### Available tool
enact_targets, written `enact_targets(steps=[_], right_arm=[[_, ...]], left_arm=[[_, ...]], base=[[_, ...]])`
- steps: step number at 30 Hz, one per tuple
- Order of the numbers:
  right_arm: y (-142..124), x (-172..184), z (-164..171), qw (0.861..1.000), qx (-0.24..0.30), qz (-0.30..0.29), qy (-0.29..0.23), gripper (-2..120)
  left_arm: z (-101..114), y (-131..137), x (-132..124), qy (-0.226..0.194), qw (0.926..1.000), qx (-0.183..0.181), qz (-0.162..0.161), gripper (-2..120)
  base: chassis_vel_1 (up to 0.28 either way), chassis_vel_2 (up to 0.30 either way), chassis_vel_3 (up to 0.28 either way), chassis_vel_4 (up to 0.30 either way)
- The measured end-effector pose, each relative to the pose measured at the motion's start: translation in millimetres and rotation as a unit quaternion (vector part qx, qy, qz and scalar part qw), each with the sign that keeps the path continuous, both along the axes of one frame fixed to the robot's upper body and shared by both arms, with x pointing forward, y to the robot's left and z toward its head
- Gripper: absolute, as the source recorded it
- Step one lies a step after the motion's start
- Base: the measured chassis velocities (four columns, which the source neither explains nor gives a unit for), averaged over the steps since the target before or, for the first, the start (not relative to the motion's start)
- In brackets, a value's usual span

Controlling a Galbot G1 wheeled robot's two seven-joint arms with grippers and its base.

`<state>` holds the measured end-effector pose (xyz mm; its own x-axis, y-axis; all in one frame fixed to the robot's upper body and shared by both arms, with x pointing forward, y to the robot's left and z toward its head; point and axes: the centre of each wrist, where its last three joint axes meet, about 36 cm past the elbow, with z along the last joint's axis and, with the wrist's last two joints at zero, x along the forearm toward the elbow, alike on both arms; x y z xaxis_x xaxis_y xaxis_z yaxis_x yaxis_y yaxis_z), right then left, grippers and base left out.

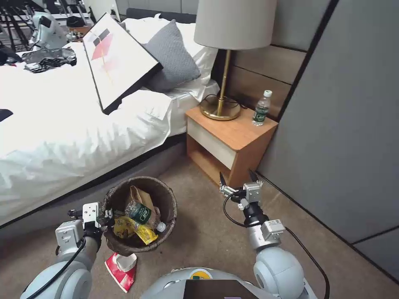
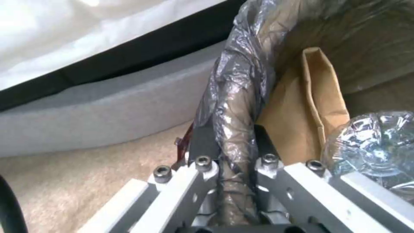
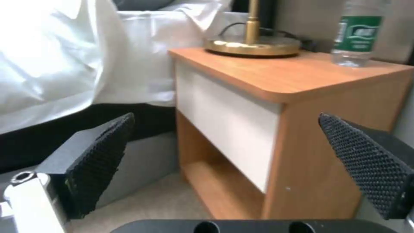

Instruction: Pick up the trash bin, then pick up the garbage from the floor and place it into the trash bin.

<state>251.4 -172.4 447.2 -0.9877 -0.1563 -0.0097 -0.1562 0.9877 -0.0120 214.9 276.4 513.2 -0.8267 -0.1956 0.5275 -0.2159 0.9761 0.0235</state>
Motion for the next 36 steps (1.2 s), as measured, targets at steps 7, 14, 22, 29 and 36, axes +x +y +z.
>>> enact_targets(steps=[7, 14, 22, 29, 36], right_arm=[[1.4, -0.5, -1.1, 1.000, 0.000, 0.002, 0.002, 100], [1.9, -0.5, -2.5, 1.000, 0.000, 0.003, 0.004, 100], [3.2, 0.9, -3.8, 1.000, 0.000, 0.005, 0.004, 100], [3.1, 2.3, -4.8, 1.000, 0.000, 0.005, 0.005, 100], [3.3, 3.4, -5.1, 1.000, 0.000, 0.005, 0.005, 100]], left_arm=[[0.4, 0.4, 0.4, -0.002, 1.0000, 0.001, 0.001, 4], [0.8, 0.6, 1.0, -0.004, 1.0000, 0.001, 0.002, 4], [1.3, 1.2, 1.4, -0.005, 1.0000, 0.002, 0.002, 4], [1.3, 1.2, 1.5, -0.005, 1.0000, 0.001, 0.002, 4], [1.4, 1.2, 1.6, -0.006, 1.0000, 0.001, 0.003, 4]], base=[[0.054, 0.053, 0.057, 0.052], [0.061, 0.055, 0.063, 0.066], [0.050, 0.056, 0.052, 0.052], [0.055, 0.054, 0.057, 0.059], [0.052, 0.054, 0.058, 0.047]])
